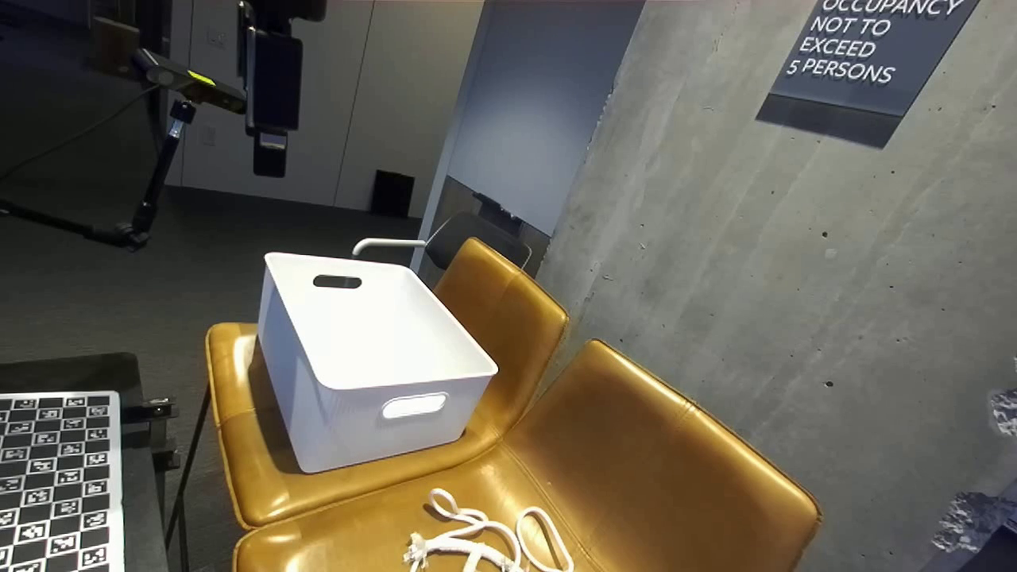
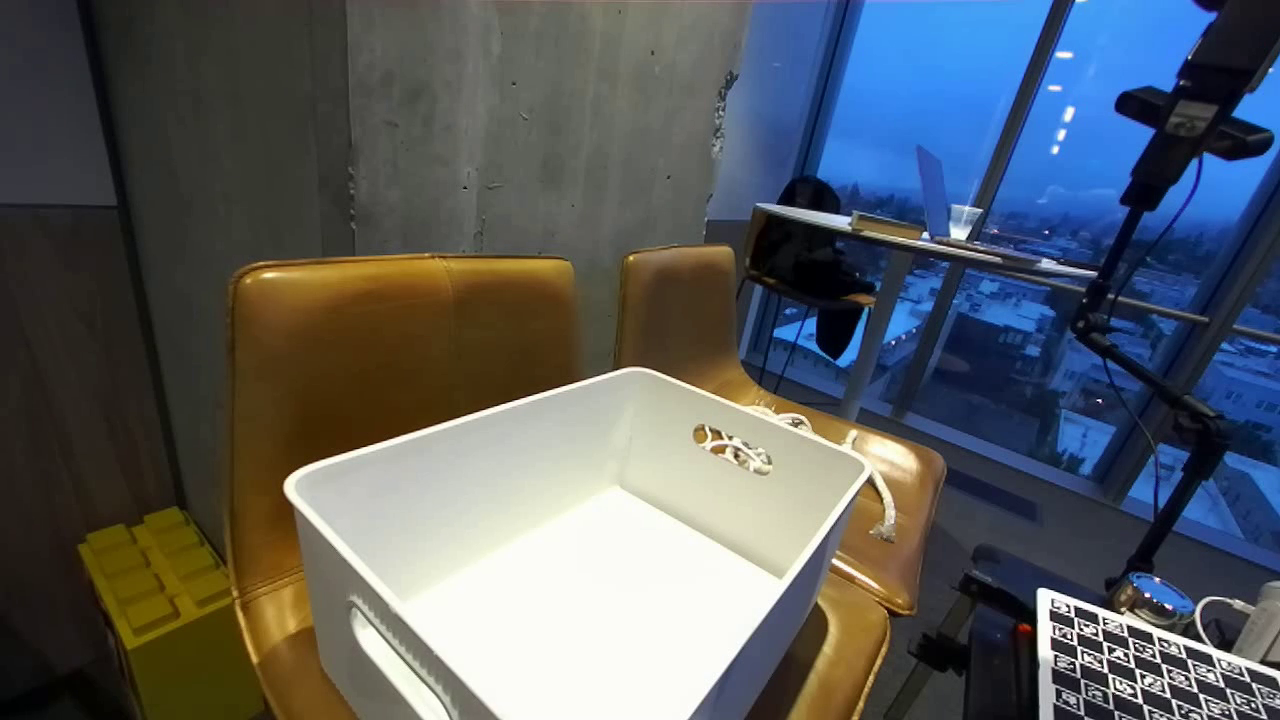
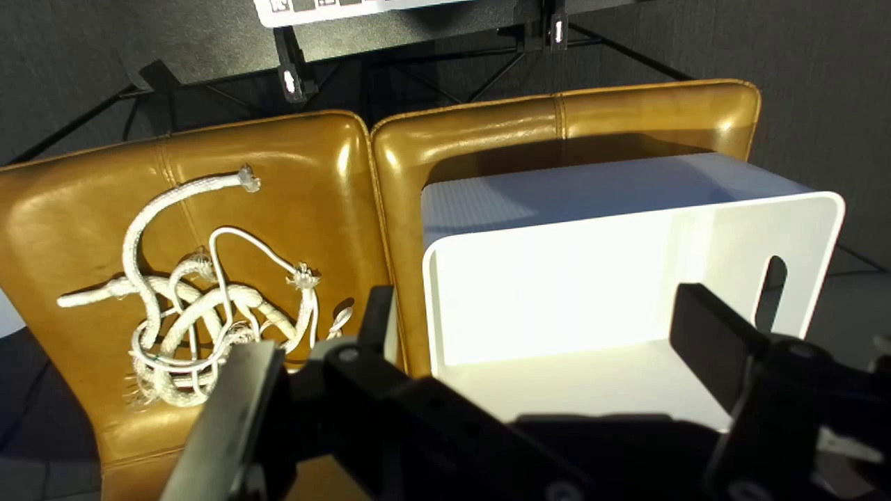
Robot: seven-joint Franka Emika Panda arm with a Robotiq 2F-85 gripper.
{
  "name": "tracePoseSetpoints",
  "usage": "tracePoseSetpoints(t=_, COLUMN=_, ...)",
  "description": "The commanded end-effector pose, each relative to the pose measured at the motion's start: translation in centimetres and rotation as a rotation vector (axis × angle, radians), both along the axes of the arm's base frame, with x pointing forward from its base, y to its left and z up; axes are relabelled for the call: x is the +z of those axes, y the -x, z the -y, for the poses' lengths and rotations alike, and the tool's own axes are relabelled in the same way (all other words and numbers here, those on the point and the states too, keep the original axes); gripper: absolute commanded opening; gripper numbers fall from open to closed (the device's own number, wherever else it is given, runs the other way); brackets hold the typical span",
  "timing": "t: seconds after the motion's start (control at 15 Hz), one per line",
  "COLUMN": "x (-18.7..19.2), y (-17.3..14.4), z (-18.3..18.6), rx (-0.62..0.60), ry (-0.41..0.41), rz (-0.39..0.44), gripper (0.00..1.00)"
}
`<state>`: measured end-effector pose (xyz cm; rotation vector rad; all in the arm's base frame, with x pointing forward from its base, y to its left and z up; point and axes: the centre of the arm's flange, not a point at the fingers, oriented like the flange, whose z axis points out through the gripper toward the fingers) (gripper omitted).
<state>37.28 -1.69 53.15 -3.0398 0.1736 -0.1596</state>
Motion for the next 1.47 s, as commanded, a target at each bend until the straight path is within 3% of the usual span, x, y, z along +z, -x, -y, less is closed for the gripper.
tracePoseSetpoints(t=0.0, x=0.0, y=0.0, z=0.0, rx=0.0, ry=0.0, rz=0.0, gripper=1.0)
tracePoseSetpoints(t=0.27, x=0.0, y=0.0, z=0.0, rx=0.0, ry=0.0, rz=0.0, gripper=1.0)
tracePoseSetpoints(t=0.53, x=-2.0, y=-1.1, z=2.3, rx=-0.014, ry=0.026, rz=0.011, gripper=1.0)
tracePoseSetpoints(t=0.93, x=-6.9, y=-3.5, z=10.7, rx=-0.083, ry=0.063, rz=0.065, gripper=1.0)
tracePoseSetpoints(t=1.4, x=-16.0, y=-4.8, z=19.7, rx=-0.123, ry=0.084, rz=0.055, gripper=1.0)
